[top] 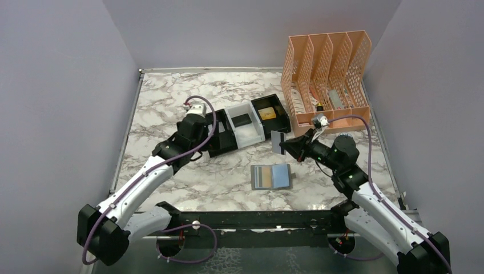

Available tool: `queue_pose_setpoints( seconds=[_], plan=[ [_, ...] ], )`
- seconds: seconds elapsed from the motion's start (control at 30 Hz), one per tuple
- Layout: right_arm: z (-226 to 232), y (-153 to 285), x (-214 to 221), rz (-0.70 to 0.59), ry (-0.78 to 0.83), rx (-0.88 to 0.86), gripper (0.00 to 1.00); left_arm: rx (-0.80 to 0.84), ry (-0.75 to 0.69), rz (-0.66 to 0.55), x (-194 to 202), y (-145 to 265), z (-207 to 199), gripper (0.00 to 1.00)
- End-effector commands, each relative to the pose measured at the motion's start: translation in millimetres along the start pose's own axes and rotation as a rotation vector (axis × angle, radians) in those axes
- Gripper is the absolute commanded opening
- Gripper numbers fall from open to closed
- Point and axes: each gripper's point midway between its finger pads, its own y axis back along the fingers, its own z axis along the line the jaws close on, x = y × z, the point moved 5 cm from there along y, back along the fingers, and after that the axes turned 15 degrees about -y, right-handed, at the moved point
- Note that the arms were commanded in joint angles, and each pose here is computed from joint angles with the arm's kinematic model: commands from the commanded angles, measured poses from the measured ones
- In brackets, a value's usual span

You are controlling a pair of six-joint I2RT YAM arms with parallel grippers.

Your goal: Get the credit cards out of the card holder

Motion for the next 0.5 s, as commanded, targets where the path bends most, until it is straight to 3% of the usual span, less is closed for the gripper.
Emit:
queue_pose_setpoints(
  seconds=[0.0,0.23,0.47],
  plan=[
    [15,-6,-20,-0.021,0.115,-0.083,0.01,-0.094,-0.012,0.049,-1,8,46,0.99],
    [17,-18,-21,0.032,0.203,-0.082,0.01,-0.304,0.116,0.104,19,9,120,0.99],
    [29,-40,-8,0.077,0.353,-0.12,0.01,-0.301,0.144,0.061,22,11,120,0.99]
  ],
)
